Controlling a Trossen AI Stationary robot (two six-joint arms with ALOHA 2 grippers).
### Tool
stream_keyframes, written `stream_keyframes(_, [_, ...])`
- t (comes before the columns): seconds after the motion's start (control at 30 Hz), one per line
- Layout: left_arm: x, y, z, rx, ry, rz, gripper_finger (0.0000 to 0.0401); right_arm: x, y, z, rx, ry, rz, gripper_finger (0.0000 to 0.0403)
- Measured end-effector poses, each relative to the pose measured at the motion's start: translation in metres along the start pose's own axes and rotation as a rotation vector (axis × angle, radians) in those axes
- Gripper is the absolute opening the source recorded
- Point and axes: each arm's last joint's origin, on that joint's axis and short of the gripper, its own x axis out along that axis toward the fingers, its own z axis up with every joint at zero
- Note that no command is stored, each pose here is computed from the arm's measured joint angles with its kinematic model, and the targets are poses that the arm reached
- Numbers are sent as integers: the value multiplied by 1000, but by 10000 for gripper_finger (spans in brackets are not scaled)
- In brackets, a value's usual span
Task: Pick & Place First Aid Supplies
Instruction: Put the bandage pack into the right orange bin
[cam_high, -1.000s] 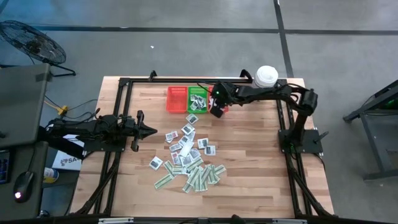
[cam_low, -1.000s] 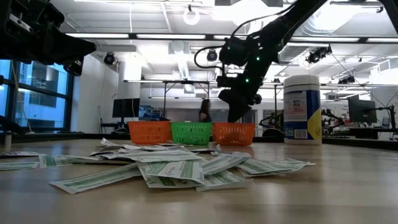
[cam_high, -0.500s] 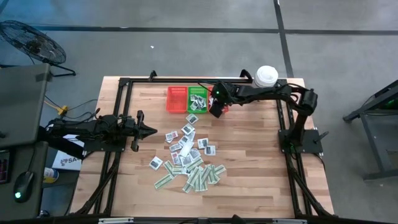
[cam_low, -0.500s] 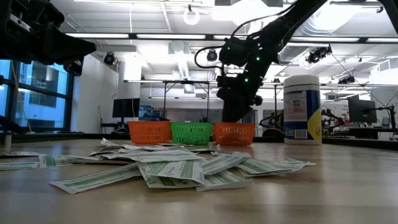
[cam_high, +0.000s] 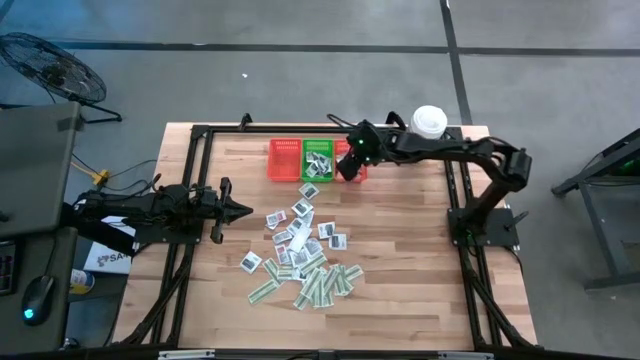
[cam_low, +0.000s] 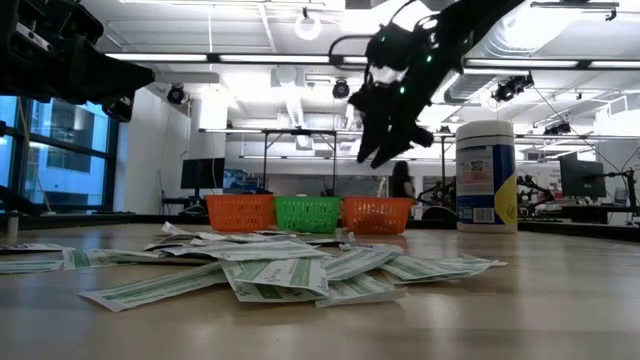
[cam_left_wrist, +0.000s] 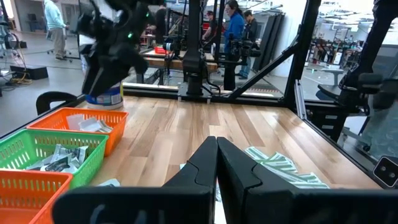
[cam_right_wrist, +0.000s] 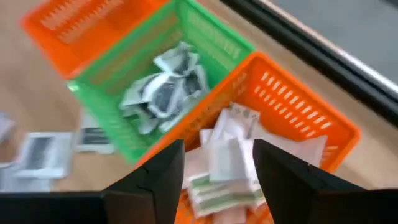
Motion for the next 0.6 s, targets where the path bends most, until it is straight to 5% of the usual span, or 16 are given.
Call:
stream_keyframes(0.3, [0,0,0,0,0,0,1,-39,34,-26,-33,25,170,184])
stream_keyframes(0.6, [0,0,0,0,0,0,1,-65,77,-82,-91,134,302,185])
